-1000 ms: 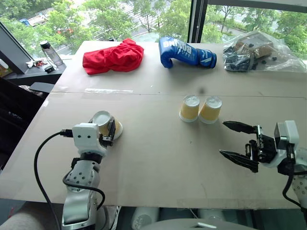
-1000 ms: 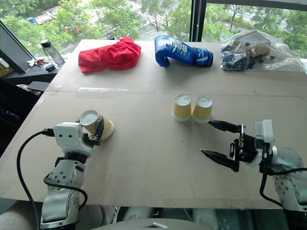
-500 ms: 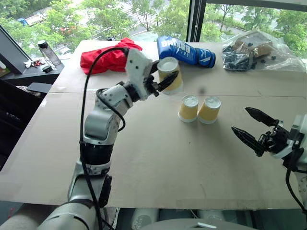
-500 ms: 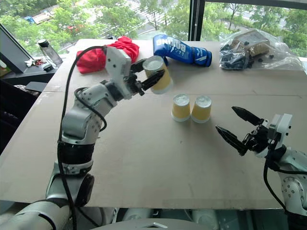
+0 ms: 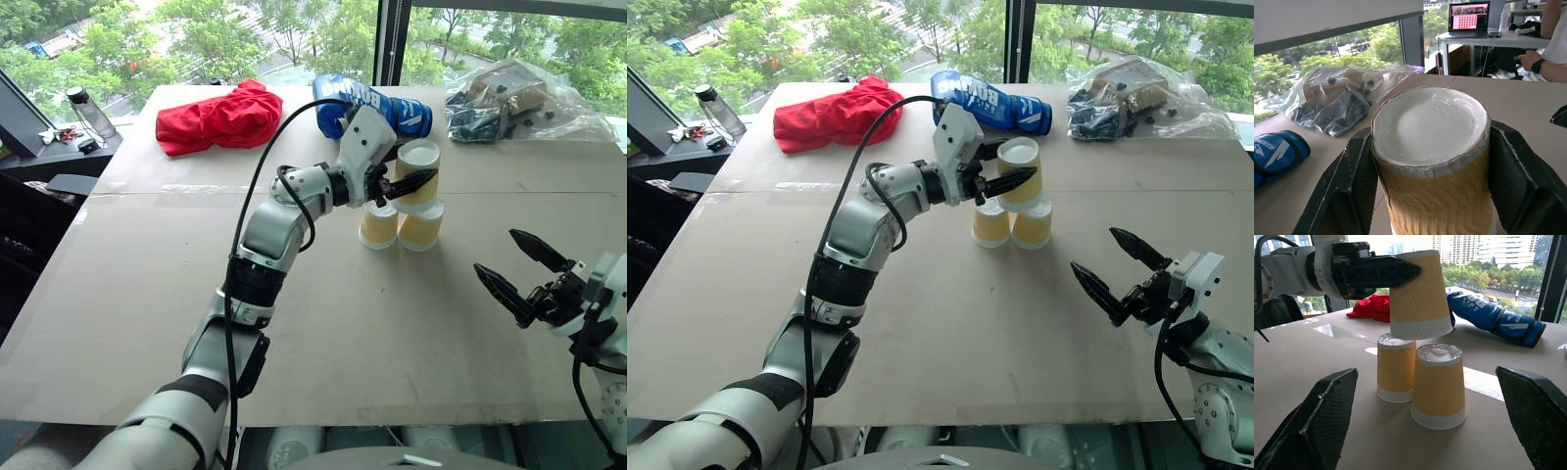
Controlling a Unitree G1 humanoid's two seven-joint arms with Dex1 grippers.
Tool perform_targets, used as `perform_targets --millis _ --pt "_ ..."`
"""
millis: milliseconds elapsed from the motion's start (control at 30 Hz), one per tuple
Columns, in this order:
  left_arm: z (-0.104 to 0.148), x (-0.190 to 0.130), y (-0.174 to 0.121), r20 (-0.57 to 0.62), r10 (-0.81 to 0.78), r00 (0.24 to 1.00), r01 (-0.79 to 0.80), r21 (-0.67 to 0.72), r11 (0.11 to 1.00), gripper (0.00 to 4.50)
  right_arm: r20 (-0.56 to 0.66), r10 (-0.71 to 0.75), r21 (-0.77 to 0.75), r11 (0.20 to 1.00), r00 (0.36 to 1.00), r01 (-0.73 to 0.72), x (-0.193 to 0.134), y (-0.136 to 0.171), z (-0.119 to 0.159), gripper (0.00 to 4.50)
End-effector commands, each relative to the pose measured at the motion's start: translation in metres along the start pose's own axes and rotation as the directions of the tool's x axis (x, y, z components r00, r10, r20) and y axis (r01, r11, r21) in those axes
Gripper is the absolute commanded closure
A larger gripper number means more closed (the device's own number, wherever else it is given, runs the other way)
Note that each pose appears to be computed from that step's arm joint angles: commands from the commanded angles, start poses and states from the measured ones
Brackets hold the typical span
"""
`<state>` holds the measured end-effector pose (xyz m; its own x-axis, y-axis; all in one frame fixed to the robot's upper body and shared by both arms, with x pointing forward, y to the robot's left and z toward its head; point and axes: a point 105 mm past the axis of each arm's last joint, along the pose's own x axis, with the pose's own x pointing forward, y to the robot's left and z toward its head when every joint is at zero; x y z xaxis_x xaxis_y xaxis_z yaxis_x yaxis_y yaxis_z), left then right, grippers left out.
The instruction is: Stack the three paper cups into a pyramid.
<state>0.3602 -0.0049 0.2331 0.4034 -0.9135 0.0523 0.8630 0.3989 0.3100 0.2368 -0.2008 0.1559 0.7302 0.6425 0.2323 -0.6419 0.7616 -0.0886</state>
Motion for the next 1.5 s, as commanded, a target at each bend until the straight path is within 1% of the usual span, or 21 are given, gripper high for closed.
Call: perform_targets --millis 33,367,533,567,600,633,667,800,900,967,1067,1167,1233,1267,1300,1367,1433,1500 --pt "0.016 0.003 0.000 0.032 -0.013 0.999 0.011 0.068 0.998 2.05 0.026 -0.003 -0.033 0.999 1.000 0.004 0.000 0.003 0.007 0.00" --pt "0.010 0.002 -0.003 0.019 -0.015 1.000 0.014 0.053 0.998 2.05 0.032 0.009 -0.045 0.999 0.999 -0.007 0.004 0.001 0.010 0.00" --pt "0.008 0.001 0.001 0.009 0.009 1.000 -0.010 0.063 0.998 2.05 0.076 0.020 -0.042 0.999 0.997 -0.017 0.005 0.001 0.015 0.00" --pt "0.008 0.001 0.001 0.008 0.008 1.000 -0.009 0.064 0.998 1.01 0.078 0.024 -0.042 0.999 0.997 -0.021 0.006 0.002 0.015 0.00" --pt "0.008 0.001 0.001 0.008 0.009 1.000 -0.010 0.064 0.998 0.70 0.082 0.026 -0.041 0.999 0.996 -0.023 0.006 0.002 0.016 0.00" --pt "0.008 0.000 0.001 0.008 0.011 1.000 -0.011 0.064 0.998 0.24 0.084 0.027 -0.042 0.999 0.996 -0.023 0.006 0.002 0.016 0.00" --pt "0.008 0.000 0.001 0.009 0.010 1.000 -0.011 0.063 0.998 0.04 0.086 0.027 -0.042 0.999 0.996 -0.023 0.006 0.002 0.016 0.00" --pt "0.012 0.000 0.000 0.026 0.013 1.000 -0.015 0.073 0.997 0.04 0.087 0.029 -0.039 0.999 0.996 -0.026 0.005 0.001 0.016 0.00" --pt "0.028 -0.001 0.003 0.077 0.029 0.997 -0.036 0.086 0.996 0.04 0.091 0.031 -0.035 0.999 0.995 -0.028 0.004 0.001 0.016 0.00" --pt "0.046 -0.003 0.004 0.144 0.032 0.989 -0.045 0.087 0.995 0.04 0.092 0.033 -0.031 0.999 0.995 -0.030 0.004 0.002 0.016 0.00" --pt "0.077 -0.013 0.001 0.308 0.022 0.951 -0.039 0.049 0.998 0.04 0.082 0.035 -0.022 0.999 0.996 -0.033 0.002 0.002 0.013 0.00" --pt "0.088 -0.026 -0.004 0.382 0.004 0.924 -0.032 0.066 0.997 0.04 0.076 0.036 -0.016 0.999 0.996 -0.034 0.001 0.000 0.010 0.00" --pt "0.088 -0.038 0.000 0.407 0.047 0.912 -0.068 0.038 0.997 0.04 0.058 0.043 -0.014 0.999 0.997 -0.043 0.000 -0.001 0.005 0.00" --pt "0.084 -0.045 0.003 0.397 0.071 0.915 -0.086 0.019 0.996 0.04 0.046 0.051 -0.011 0.999 0.998 -0.051 0.000 -0.001 0.002 0.00" --pt "0.072 -0.057 0.005 0.357 0.099 0.929 -0.108 0.005 0.994 0.04 0.035 0.060 -0.011 0.998 0.998 -0.060 -0.001 -0.002 -0.001 0.00" --pt "0.037 -0.084 0.006 0.233 0.157 0.960 -0.154 -0.029 0.988 0.04 0.017 0.068 -0.007 0.998 0.998 -0.068 -0.003 -0.004 -0.007 0.00" --pt "-0.006 -0.120 -0.005 0.083 0.197 0.977 -0.190 -0.079 0.979 0.04 -0.018 0.080 -0.014 0.997 0.997 -0.081 -0.009 -0.005 -0.017 0.00" --pt "-0.035 -0.150 -0.019 -0.007 0.240 0.971 -0.238 -0.158 0.958 0.04 -0.061 0.080 -0.029 0.996 0.995 -0.082 -0.017 -0.008 -0.026 0.00"
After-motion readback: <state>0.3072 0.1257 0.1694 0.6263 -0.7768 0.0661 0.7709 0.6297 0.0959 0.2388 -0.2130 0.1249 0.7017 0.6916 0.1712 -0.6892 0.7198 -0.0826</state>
